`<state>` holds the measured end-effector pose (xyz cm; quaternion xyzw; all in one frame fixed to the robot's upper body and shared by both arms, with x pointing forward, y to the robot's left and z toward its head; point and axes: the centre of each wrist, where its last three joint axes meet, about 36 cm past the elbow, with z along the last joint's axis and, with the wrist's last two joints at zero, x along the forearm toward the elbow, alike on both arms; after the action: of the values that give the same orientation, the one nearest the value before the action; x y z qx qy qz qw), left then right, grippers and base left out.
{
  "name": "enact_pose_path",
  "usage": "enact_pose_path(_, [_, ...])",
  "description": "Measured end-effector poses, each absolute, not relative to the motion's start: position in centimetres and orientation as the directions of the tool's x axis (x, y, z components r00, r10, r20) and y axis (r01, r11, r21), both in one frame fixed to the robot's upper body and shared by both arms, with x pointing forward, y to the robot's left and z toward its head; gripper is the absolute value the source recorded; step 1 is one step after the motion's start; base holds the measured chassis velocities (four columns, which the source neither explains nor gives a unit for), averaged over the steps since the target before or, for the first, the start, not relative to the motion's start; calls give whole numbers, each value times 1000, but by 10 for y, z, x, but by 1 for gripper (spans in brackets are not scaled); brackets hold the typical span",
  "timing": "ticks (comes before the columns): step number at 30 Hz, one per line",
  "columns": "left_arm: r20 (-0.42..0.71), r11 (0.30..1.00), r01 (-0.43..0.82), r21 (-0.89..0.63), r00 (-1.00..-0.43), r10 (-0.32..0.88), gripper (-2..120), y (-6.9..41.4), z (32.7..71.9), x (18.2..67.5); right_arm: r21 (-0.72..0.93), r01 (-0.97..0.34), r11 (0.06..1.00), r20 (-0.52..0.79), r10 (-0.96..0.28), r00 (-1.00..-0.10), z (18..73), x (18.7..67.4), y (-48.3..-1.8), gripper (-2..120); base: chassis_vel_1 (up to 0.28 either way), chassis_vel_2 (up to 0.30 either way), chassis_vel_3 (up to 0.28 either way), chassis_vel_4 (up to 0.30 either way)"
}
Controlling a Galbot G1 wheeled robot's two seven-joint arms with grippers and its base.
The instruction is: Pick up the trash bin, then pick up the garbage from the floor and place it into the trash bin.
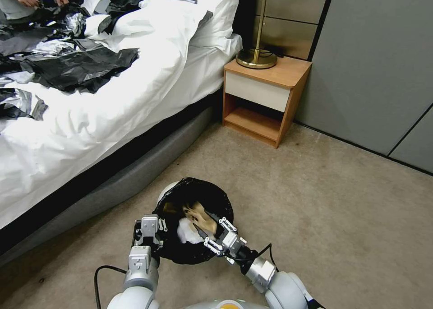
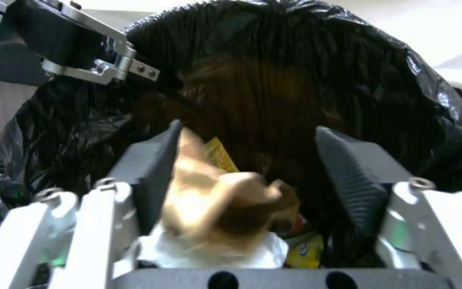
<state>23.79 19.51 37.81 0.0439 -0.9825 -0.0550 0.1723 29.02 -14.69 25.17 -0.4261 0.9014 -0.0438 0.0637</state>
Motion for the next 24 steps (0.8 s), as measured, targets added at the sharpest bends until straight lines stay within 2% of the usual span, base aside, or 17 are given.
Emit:
enact_pose_path(2, [334, 990, -67, 123, -937, -105, 0, 195, 378, 238, -133, -762, 634, -78, -773, -629, 252, 290, -147, 69, 0, 0, 0, 0])
enact_pose_path(4, [334, 990, -67, 123, -937, -105, 0, 195, 378, 238, -135, -761, 634, -81, -773, -629, 254, 290, -147, 81, 0, 0, 0, 0])
enact_pose_path(6, [334, 990, -67, 123, -937, -105, 0, 195, 378, 237, -135, -761, 634, -83, -773, -629, 255, 290, -146, 84, 0, 0, 0, 0])
enact_pose_path(8, [334, 990, -68, 122, -937, -105, 0, 195, 378, 237, -140, -760, 635, -93, -772, -628, 259, 292, -146, 96, 0, 0, 0, 0])
enact_pose_path(9, [334, 990, -68, 122, -937, -106, 0, 194, 378, 238, -143, -758, 636, -102, -772, -628, 262, 292, -145, 97, 0, 0, 0, 0])
enact_pose_path(17, [337, 990, -67, 126, -936, -106, 0, 193, 372, 243, -172, -713, 680, -268, -729, -630, 330, 296, -134, 100, 0, 0, 0, 0])
enact_pose_path(21, [344, 990, -64, 128, -933, -105, 0, 192, 367, 245, -156, -627, 764, -402, -628, -666, 387, 296, -136, 100, 0, 0, 0, 0])
enact_pose_path(24, [346, 989, -64, 130, -932, -106, 0, 193, 366, 245, -133, -571, 810, -438, -565, -700, 401, 294, -142, 100, 0, 0, 0, 0])
